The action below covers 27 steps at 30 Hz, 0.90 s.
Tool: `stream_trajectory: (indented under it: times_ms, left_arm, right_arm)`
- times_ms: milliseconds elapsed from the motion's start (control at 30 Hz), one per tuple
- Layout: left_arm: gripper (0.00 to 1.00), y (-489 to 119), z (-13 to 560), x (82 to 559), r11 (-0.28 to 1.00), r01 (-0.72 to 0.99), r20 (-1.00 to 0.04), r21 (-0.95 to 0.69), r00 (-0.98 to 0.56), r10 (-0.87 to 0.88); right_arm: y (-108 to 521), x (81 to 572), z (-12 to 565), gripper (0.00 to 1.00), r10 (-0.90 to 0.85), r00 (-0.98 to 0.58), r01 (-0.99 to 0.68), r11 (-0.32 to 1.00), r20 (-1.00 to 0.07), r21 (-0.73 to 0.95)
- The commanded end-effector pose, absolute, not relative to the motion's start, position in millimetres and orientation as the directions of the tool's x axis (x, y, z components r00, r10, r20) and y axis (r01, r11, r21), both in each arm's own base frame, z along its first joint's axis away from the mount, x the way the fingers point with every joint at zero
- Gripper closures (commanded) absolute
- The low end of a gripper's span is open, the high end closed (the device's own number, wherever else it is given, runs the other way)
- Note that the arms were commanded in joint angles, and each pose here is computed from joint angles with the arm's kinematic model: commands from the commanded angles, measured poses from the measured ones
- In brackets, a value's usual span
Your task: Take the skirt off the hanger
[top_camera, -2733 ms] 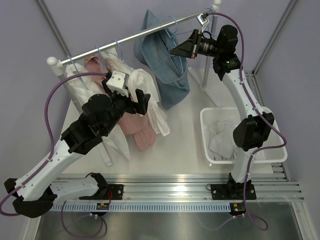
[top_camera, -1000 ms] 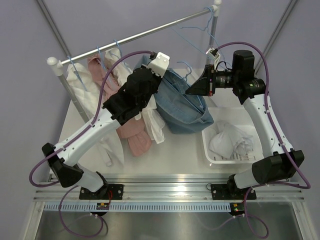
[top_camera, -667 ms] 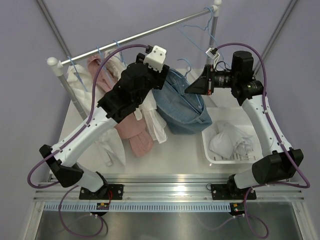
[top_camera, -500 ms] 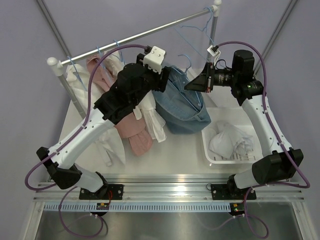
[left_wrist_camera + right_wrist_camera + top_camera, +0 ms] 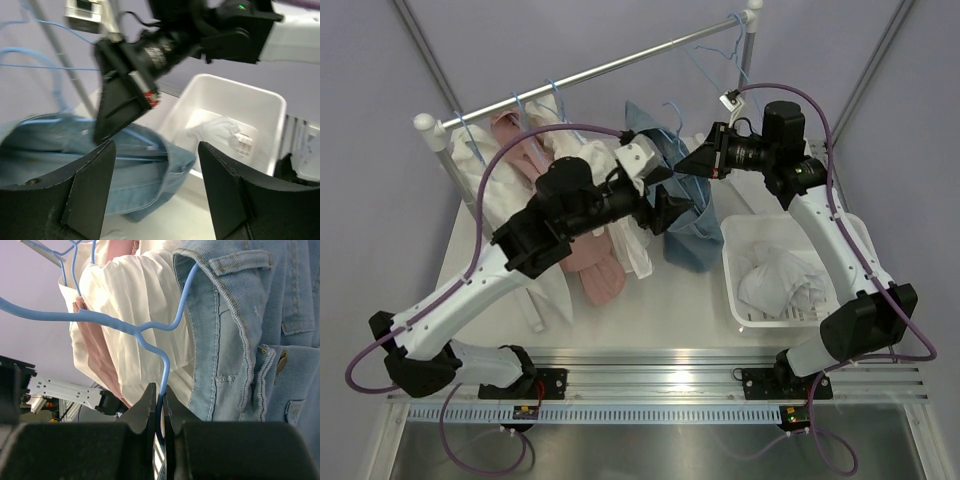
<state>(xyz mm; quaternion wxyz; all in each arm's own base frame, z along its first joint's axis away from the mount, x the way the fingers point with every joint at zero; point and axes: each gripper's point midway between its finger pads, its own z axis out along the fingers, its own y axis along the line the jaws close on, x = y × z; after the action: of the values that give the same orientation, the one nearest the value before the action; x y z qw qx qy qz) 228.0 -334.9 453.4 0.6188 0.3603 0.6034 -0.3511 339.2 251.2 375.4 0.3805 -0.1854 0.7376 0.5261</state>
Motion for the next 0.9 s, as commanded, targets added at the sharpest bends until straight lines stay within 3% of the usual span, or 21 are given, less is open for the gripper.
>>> stream_trajectory:
  times_ms: [0,367,600,700,833,867]
  left_arm:
    - [0.29,-374,422,214,0.36,0.933,-0.999,0.003,-0.012,0.04]
    - [0.32,-388,355,233,0.402,0.916,-0.98,-0.016,-0.094,0.174]
    - [0.46,-391,344,244,0.435,0.9,-0.976,0.005,-0.091,0.199]
    - [0.53,-391,342,247,0.437,0.899,-0.974,0.015,-0.085,0.209]
    - [0.78,-395,339,245,0.419,0.908,-0.973,0.014,-0.084,0.215]
    - [0.9,-396,340,245,0.415,0.91,-0.974,0.012,-0.084,0.212]
  right_arm:
    - [260,340,427,1.0,0.186,-0.519,-0.758,0.352,-0.834,0.55]
    - [260,339,440,1.0,0.226,-0.541,-0.735,0.341,-0.81,0.586]
    - [262,339,438,1.0,0.226,-0.556,-0.726,0.337,-0.8,0.6]
    - [263,338,439,1.0,0.228,-0.557,-0.727,0.332,-0.799,0.601]
    - [264,340,439,1.0,0.234,-0.561,-0.722,0.33,-0.794,0.608]
    - [264,342,439,1.0,0.238,-0.56,-0.721,0.332,-0.793,0.609]
